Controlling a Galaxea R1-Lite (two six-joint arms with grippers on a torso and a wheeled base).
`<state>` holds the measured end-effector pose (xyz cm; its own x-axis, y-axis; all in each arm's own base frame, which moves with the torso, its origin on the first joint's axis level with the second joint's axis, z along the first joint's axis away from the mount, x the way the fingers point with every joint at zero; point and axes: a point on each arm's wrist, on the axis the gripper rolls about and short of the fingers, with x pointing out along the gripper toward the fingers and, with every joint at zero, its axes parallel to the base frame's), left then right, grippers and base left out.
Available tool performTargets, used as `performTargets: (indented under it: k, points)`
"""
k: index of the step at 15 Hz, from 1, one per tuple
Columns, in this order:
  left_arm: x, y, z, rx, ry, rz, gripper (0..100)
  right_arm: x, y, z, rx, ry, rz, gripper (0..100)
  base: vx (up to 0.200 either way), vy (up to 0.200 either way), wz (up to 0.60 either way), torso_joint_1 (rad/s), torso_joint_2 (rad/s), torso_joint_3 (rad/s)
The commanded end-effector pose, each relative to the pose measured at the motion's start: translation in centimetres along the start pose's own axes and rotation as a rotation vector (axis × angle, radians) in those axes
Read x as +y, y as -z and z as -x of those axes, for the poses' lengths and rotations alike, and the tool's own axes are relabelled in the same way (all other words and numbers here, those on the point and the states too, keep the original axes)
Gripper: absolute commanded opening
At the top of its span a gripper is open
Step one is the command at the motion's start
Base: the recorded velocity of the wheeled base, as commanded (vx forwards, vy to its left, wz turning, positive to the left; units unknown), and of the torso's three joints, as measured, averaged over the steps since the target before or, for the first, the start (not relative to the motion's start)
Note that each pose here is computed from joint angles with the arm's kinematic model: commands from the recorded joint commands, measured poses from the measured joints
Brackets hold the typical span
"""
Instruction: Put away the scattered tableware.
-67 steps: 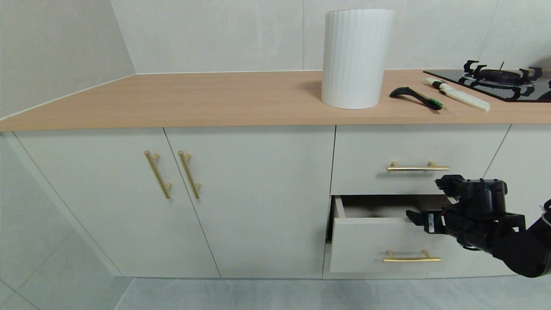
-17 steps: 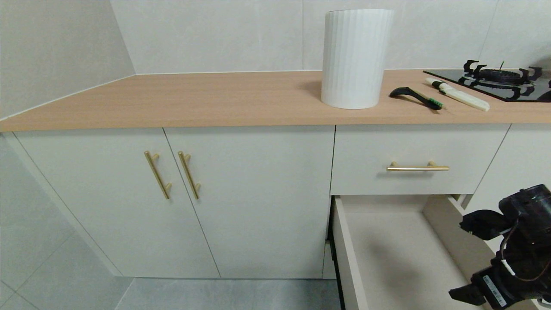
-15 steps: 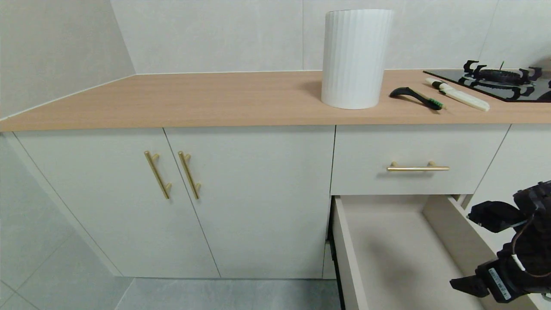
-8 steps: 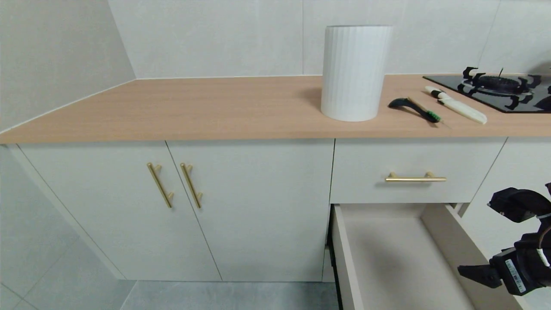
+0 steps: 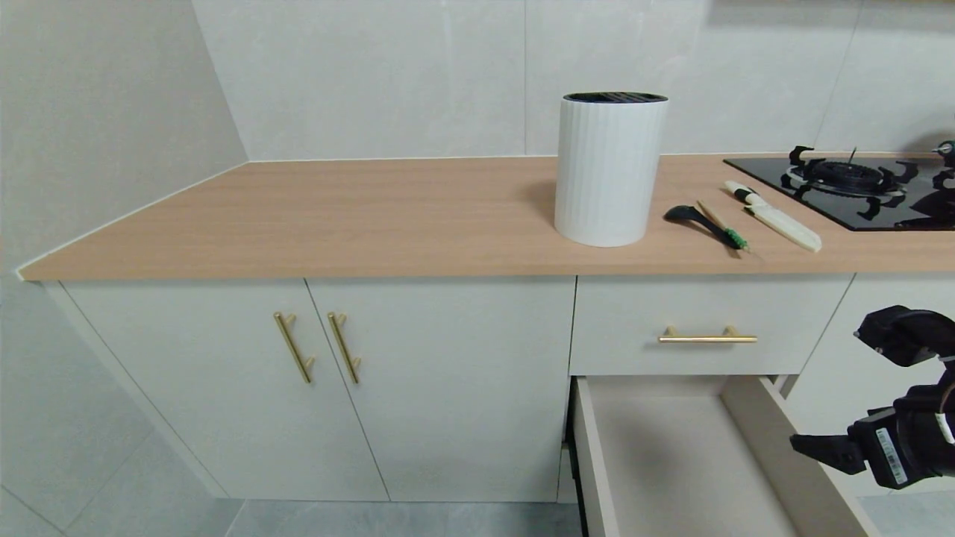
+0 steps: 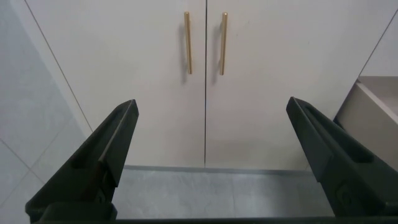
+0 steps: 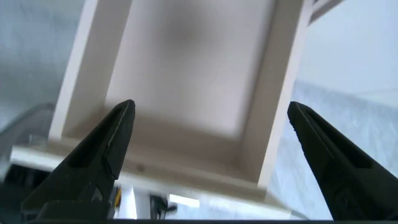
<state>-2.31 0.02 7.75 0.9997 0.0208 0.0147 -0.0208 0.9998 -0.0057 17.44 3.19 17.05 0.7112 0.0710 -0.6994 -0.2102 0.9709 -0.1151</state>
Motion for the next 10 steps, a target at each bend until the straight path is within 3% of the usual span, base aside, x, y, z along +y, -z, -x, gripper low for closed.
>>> performTargets:
  k: [1,5,6,10]
  points:
    - [0.0,0.0,0.0,-0.001,-0.001,0.001,100,-0.2,-0.1,0.0,-0.014,-0.002,-0.008,100,0.000,0.000,0.00,0.000,0.00,0.000]
    - [0.0,0.0,0.0,-0.001,-0.001,0.001,100,-0.5,-2.7,0.9,-0.143,0.003,-0.029,100,0.000,0.000,0.00,0.000,0.00,0.000]
    - [0.0,0.0,0.0,-0.001,-0.001,0.001,100,-0.7,-4.9,1.6,-0.210,0.007,-0.070,100,0.000,0.000,0.00,0.000,0.00,0.000]
    - [0.0,0.0,0.0,-0.001,-0.001,0.001,100,-1.1,-7.6,1.4,-0.264,0.001,-0.215,100,0.000,0.000,0.00,0.000,0.00,0.000]
